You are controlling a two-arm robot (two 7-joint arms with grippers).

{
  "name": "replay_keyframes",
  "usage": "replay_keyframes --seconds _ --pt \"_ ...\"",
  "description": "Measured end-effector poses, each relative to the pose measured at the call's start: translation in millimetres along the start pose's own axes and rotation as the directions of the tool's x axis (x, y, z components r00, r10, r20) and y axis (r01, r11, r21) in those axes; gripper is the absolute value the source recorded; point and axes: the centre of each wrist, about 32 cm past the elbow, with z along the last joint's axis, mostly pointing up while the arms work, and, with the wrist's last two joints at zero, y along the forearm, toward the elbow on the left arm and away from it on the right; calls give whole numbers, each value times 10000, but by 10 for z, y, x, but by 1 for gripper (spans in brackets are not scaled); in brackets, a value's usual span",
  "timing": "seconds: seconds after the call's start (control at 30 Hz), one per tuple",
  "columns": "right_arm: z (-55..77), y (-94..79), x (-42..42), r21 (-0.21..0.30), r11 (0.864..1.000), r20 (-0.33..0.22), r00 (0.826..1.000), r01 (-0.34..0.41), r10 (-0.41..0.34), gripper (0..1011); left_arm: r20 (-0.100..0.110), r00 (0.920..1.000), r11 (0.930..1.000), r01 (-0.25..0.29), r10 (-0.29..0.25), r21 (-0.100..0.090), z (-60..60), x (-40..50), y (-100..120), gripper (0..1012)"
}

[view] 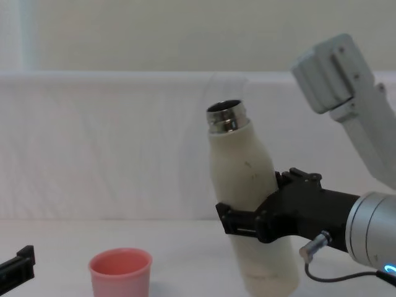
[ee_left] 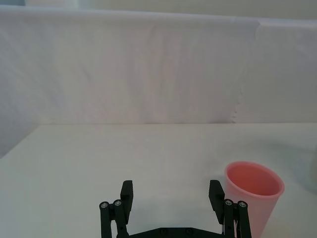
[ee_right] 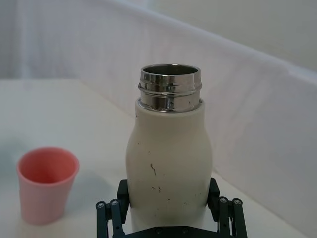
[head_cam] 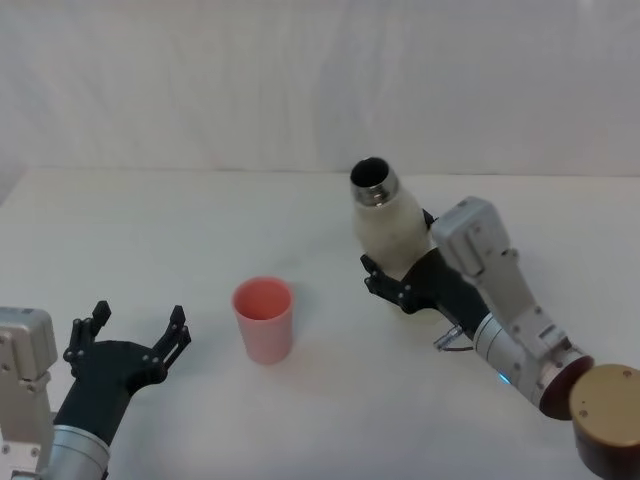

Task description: Grasp the thermos with one hand and pour water into the cup lid.

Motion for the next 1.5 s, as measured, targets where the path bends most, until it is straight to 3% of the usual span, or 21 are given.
replay_keyframes --seconds 0.17,0.37,0.67,1.07,1.23,1.3,1.5 --pt "61 7 0 -304 9995 1372 9905 -61 102 953 0 10000 10000 -1 1 0 0 0 0 1001" --pt "114 46 -37 -740 9972 2472 9687 -58 240 953 0 10000 10000 0 0 0 0 0 0 1001" --pt "154 144 -146 -1250 9921 3991 9157 32 473 953 0 10000 10000 -1 1 0 0 0 0 1001" --pt "166 234 -267 -1571 9875 5301 8445 97 761 953 0 10000 10000 0 0 0 0 0 0 1001" --pt "169 272 -302 -1676 9858 5680 8184 110 874 953 0 10000 10000 -1 1 1 0 0 0 1001" --pt "166 276 -308 -1693 9855 5721 8154 115 888 953 0 10000 10000 0 0 -1 0 0 0 1001" --pt "140 309 -358 -1853 9824 6190 7791 222 992 953 0 10000 10000 -1 1 1 0 0 0 1001"
